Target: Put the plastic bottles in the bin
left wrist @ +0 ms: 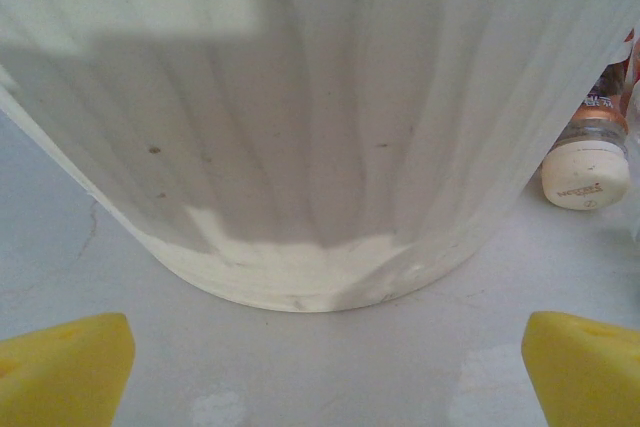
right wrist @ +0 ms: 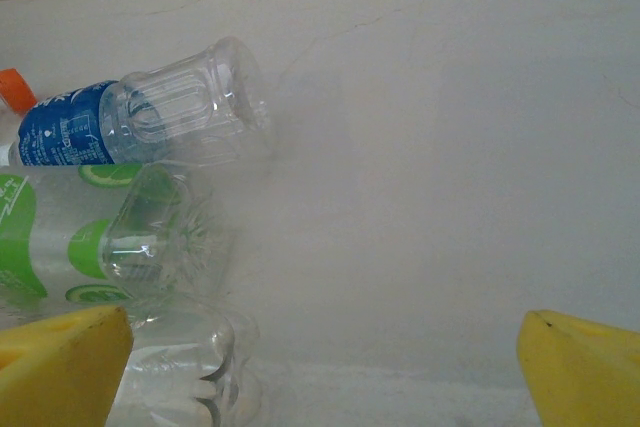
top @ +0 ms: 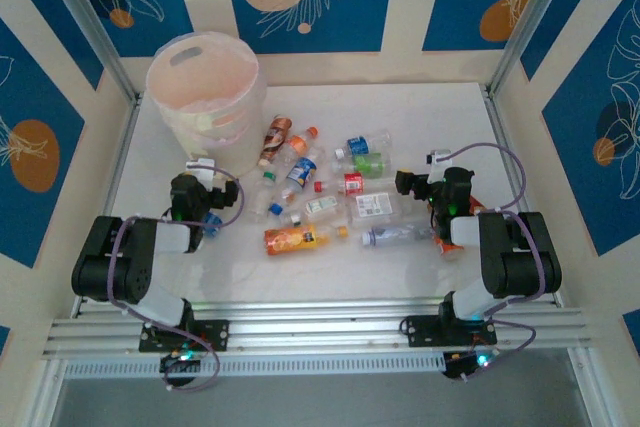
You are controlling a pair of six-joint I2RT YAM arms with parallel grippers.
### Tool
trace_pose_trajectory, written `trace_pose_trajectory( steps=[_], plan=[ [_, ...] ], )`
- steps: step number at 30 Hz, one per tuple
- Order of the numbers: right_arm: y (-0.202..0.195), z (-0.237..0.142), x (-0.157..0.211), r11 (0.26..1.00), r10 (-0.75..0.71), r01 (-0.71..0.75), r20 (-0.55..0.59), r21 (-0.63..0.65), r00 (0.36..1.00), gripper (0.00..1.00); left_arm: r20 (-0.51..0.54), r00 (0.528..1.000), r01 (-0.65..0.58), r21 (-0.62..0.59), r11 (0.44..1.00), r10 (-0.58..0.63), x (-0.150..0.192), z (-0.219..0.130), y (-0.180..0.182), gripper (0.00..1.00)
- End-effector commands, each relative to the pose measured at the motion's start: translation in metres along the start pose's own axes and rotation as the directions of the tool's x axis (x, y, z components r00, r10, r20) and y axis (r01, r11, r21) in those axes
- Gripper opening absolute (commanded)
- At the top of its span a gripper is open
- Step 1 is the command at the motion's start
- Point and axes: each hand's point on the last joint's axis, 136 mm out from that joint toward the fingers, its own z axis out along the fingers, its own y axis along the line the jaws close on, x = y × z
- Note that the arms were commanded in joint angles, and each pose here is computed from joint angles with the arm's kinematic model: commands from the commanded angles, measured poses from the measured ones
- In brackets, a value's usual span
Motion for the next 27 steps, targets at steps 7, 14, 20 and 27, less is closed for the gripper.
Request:
trace_pose_trajectory(
  steps=[7, 14, 20, 27],
  plan=[
    [0.003, 0.001, -0.009, 1.000, -0.003, 0.003, 0.019, -0.019, 1.000, 0.99, 0.016, 1.000, -0.010, -0.014, 1.000, 0.010, -0.007, 0.001, 0.006, 0.99],
    [0.003, 0.001, -0.008, 1.000, -0.003, 0.003, 0.019, -0.019, 1.000, 0.99, 0.020, 1.000, -0.009, -0.019, 1.000, 0.009, -0.008, 0.000, 0.007, 1.00],
    [0.005, 0.000, -0.012, 0.999, -0.009, 0.009, 0.020, -0.032, 1.000, 0.99, 0.041, 0.999, -0.007, -0.029, 1.000, 0.008, -0.027, -0.016, 0.009, 1.00],
    [0.007, -0.011, -0.033, 1.000, -0.004, 0.004, 0.005, -0.014, 1.000, 0.99, 0.046, 0.999, -0.010, -0.054, 0.998, 0.013, -0.051, -0.054, 0.013, 0.99]
  ],
)
